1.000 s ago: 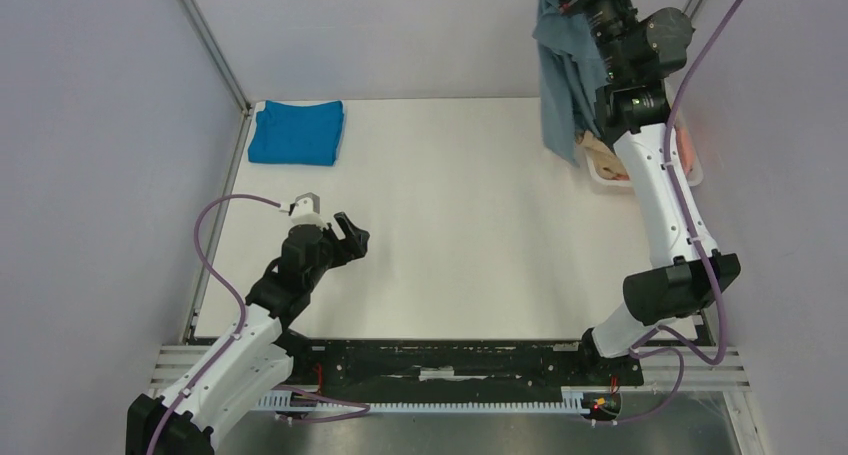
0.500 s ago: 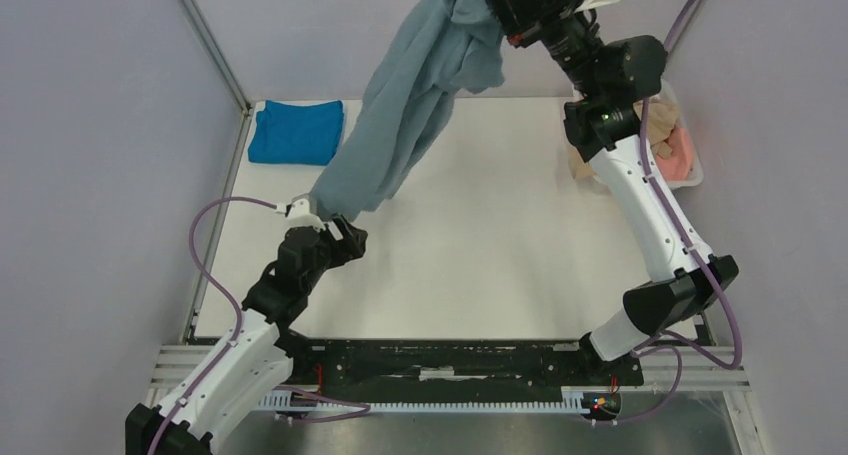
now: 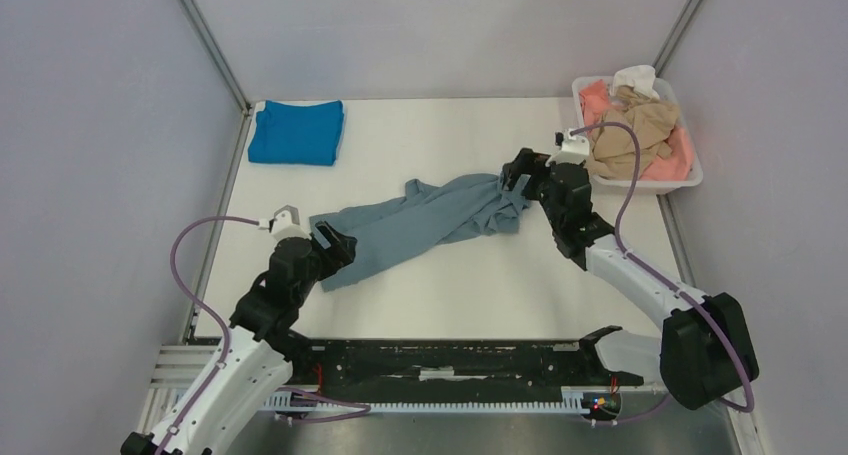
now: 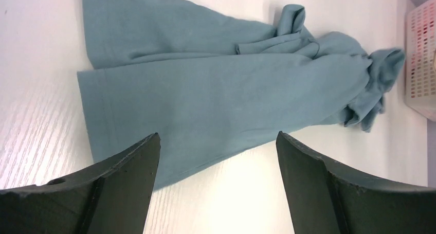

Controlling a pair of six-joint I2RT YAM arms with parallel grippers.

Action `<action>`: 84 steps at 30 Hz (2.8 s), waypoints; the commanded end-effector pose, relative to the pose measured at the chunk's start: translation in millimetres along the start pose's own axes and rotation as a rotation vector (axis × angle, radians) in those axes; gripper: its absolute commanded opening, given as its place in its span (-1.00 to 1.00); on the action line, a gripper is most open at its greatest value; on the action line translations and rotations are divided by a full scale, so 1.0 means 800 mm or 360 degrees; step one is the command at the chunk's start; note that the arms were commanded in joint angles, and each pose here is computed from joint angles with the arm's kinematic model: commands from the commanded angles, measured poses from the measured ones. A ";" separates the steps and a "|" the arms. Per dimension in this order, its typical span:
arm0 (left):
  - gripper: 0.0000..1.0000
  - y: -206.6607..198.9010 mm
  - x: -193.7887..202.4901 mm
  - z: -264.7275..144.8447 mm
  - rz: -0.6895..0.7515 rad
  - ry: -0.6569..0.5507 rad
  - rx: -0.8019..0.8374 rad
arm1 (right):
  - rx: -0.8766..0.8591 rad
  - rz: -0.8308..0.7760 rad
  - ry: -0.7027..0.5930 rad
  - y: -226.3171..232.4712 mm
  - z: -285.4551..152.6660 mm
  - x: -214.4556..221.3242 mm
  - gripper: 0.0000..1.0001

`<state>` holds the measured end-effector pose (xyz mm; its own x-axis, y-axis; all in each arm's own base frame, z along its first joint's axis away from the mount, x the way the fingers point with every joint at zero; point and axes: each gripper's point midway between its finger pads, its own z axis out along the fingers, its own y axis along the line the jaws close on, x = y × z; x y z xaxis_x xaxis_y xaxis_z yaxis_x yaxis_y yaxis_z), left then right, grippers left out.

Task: Fold and stack the t-shirts
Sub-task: Move the tshirt to the center of the board, then flatten out the tshirt

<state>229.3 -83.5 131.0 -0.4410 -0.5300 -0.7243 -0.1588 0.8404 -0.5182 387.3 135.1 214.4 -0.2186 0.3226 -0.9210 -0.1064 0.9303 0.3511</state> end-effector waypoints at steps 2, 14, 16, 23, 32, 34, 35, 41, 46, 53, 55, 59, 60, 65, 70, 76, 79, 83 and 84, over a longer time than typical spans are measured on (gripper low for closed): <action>0.77 -0.007 0.007 -0.005 -0.0117 0.0080 0.0002 | 0.0450 -0.0153 0.0092 -0.075 -0.037 0.019 0.96; 0.77 0.085 0.073 -0.012 -0.0178 0.0318 -0.0547 | 0.0358 -0.0226 0.0113 -0.099 -0.097 0.069 0.96; 0.77 0.101 0.082 -0.010 -0.0202 0.0316 -0.0639 | 0.0347 -0.0223 0.0113 -0.099 -0.097 0.071 0.96; 0.53 0.112 0.100 0.011 -0.0398 0.0244 -0.0665 | 0.0321 -0.0257 0.0159 -0.097 -0.094 0.080 0.96; 0.30 0.129 0.098 0.027 -0.0562 0.0093 -0.0774 | 0.0353 -0.0255 0.0096 -0.101 -0.100 0.068 0.96; 0.20 0.126 0.095 0.032 -0.0583 0.0069 -0.0753 | 0.0365 -0.0257 0.0088 -0.104 -0.101 0.067 0.96; 0.17 0.123 0.095 0.035 -0.0583 0.0066 -0.0726 | 0.0373 -0.0261 0.0088 -0.105 -0.101 0.067 0.96; -0.50 0.122 0.090 0.041 -0.0558 0.0037 -0.0714 | 0.0403 -0.0273 0.0088 -0.109 -0.100 0.067 0.96; -0.96 0.123 0.088 0.040 -0.0528 0.0025 -0.0716 | 0.0410 -0.0287 0.0096 -0.110 -0.100 0.068 0.96; -0.96 0.090 0.061 0.036 -0.0453 0.0002 -0.0523 | 0.0360 -0.0349 0.0137 -0.103 -0.091 0.070 0.96; -0.96 0.074 0.044 0.031 -0.0444 -0.0033 -0.0456 | 0.0308 -0.0395 0.0169 -0.095 -0.084 0.071 0.96; -0.95 0.048 0.016 0.023 -0.0448 -0.0090 -0.0342 | 0.0217 -0.0451 0.0222 -0.076 -0.064 0.070 0.96; -0.96 0.041 0.009 0.021 -0.0450 -0.0107 -0.0314 | 0.0200 -0.0465 0.0238 -0.072 -0.057 0.071 0.96; -0.96 0.022 -0.023 0.012 -0.0445 -0.0187 -0.0261 | 0.0274 -0.0444 0.0206 -0.064 -0.010 0.056 0.82; -0.96 0.011 -0.045 0.006 -0.0446 -0.0256 -0.0235 | 0.0291 -0.0375 0.0277 -0.051 0.044 0.069 0.56; -0.95 0.004 -0.064 -0.001 -0.0446 -0.0317 -0.0223 | 0.0406 -0.0353 0.0369 -0.062 0.097 0.104 0.15; -0.95 0.001 -0.073 -0.003 -0.0443 -0.0351 -0.0217 | 0.0501 -0.0366 0.0345 -0.072 0.117 0.105 -0.39; -0.95 -0.003 -0.096 -0.011 -0.0418 -0.0442 -0.0230 | 0.0516 -0.0399 0.0229 -0.064 0.117 0.064 -0.98; -0.96 -0.005 -0.105 -0.014 -0.0421 -0.0474 -0.0228 | 0.0513 -0.0395 0.0164 -0.060 0.111 0.044 -1.00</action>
<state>248.7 -58.1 157.5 -0.2144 -0.7483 -0.6278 -0.3833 0.6556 -0.6506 453.5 124.5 78.2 -0.4934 0.0455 -0.8686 0.0818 0.9966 0.0058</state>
